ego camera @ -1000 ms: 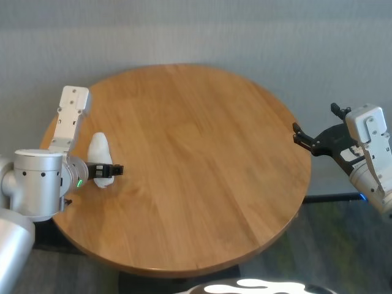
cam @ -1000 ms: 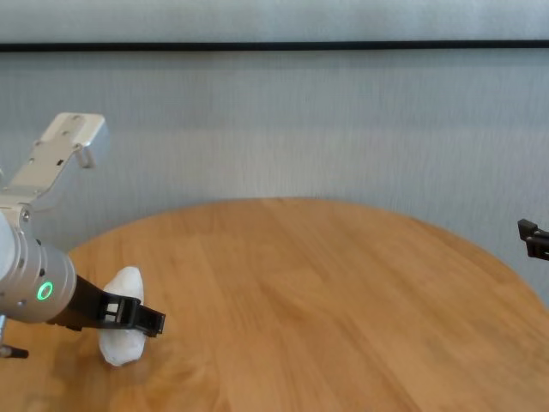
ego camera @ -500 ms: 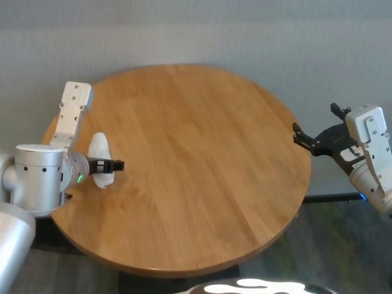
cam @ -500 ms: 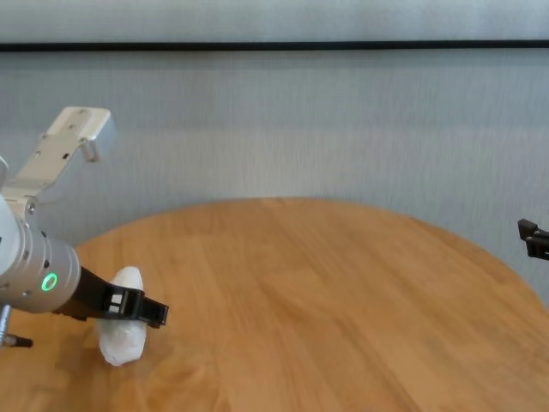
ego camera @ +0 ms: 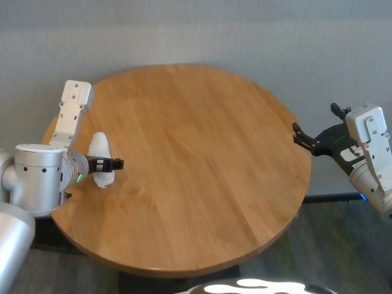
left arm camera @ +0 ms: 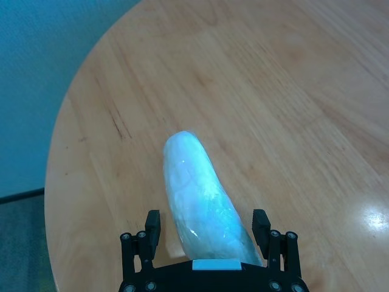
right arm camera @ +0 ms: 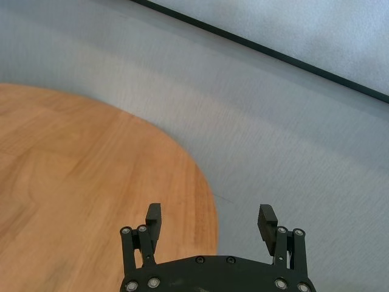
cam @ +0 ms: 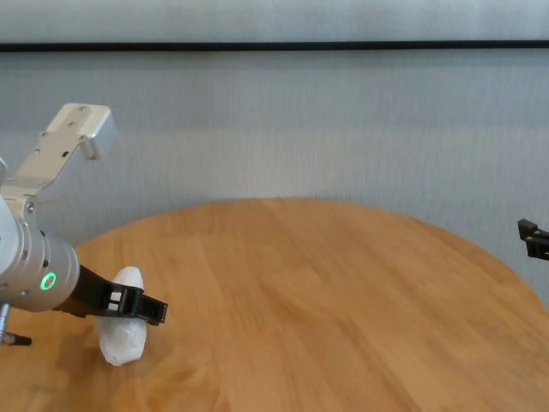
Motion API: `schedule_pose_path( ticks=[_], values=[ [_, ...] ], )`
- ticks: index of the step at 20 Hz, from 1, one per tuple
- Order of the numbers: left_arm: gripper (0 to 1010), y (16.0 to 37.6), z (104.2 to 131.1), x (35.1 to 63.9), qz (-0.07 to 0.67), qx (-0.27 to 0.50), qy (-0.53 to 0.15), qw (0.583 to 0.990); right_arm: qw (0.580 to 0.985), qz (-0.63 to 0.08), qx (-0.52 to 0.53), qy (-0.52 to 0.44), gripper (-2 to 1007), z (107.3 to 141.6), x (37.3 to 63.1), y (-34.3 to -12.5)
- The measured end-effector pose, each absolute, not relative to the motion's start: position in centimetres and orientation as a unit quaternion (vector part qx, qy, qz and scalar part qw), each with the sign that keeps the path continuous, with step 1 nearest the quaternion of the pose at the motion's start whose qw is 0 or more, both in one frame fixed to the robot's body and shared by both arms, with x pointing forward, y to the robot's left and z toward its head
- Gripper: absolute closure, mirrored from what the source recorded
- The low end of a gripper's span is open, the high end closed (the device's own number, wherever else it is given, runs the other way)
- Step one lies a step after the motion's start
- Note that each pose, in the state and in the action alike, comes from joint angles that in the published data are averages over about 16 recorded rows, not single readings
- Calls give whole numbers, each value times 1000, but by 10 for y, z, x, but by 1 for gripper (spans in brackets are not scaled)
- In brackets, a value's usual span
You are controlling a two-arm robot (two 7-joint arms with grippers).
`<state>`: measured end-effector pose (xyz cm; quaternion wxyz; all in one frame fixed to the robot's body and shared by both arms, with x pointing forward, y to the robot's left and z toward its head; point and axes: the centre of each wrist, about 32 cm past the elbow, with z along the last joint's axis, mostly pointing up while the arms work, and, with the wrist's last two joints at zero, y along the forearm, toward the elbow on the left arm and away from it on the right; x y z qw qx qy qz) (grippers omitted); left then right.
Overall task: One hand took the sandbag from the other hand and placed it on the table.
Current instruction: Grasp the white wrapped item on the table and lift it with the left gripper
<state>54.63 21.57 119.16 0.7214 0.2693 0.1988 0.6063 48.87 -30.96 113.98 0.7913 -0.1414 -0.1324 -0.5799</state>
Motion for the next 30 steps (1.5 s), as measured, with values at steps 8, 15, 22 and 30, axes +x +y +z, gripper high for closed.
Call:
schedule_pose_path(
  ticks=[8,15,22,30],
  values=[
    [10,214,1193,547,605,273,202,720,791,-580,-141,-132,5,1140,489,-310],
    [10,214,1194,550,597,283,211,721,791,-580,-141,-132,5,1140,489,-310],
    [15,214,1195,552,589,290,220,722,791,-580,-141,-132,5,1140,489,-310],
    [112,214,1195,553,587,292,222,722,791,-580,-141,-132,5,1140,489,-310]
  ],
)
